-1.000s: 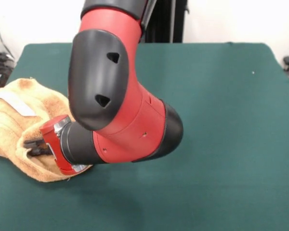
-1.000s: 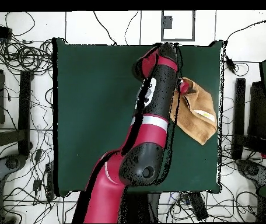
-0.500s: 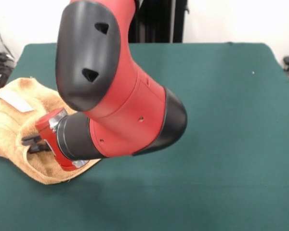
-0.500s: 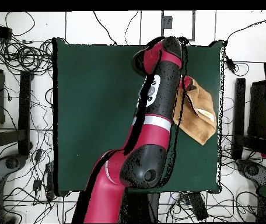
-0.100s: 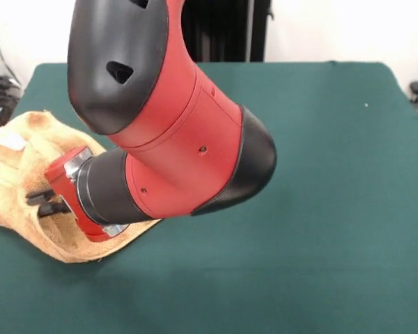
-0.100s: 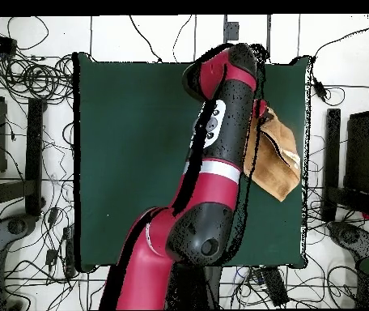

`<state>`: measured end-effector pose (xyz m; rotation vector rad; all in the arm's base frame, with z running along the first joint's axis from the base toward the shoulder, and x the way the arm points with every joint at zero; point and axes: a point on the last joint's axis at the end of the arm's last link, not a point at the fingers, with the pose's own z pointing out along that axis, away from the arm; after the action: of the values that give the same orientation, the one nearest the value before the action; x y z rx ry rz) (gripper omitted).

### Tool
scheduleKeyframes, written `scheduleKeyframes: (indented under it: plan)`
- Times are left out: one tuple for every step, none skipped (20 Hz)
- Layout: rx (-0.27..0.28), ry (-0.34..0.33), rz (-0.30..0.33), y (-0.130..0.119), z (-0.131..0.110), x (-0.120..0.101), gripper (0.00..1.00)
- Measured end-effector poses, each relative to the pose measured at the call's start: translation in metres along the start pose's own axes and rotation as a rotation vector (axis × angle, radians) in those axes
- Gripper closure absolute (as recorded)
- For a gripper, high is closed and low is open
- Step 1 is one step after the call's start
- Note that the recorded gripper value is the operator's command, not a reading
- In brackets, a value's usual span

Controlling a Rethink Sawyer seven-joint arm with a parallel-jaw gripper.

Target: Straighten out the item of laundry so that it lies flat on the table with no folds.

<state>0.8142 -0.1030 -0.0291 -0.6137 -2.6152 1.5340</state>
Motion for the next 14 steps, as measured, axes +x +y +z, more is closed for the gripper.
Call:
scheduleKeyframes:
  plan:
    - [-0.001, -0.001, 0.001, -0.001, -0.001, -0.001, 1.00]
    - [-0.002, -0.002, 0.002, -0.002, -0.001, -0.002, 1.00]
    - [-0.004, -0.004, 0.004, -0.002, -0.002, -0.003, 1.00]
    - [-0.005, -0.006, 0.005, -0.003, -0.002, -0.004, 1.00]
    - [-0.007, -0.008, 0.006, -0.003, -0.002, -0.006, 1.00]
    - [-0.010, -0.010, 0.008, -0.004, -0.002, -0.008, 1.00]
    - [-0.013, -0.012, 0.011, -0.005, -0.001, -0.009, 1.00]
    - [-0.016, -0.014, 0.013, -0.006, -0.001, -0.011, 1.00]
    - [-0.018, -0.015, 0.015, -0.007, 0.000, -0.013, 1.00]
    - [-0.021, -0.016, 0.017, -0.009, 0.001, -0.015, 1.00]
    - [-0.023, -0.017, 0.020, -0.010, 0.003, -0.017, 1.00]
    - [-0.025, -0.017, 0.023, -0.012, 0.004, -0.019, 1.00]
    - [-0.027, -0.018, 0.025, -0.013, 0.006, -0.021, 1.00]
    - [-0.031, -0.021, 0.028, -0.015, 0.008, -0.023, 1.00]
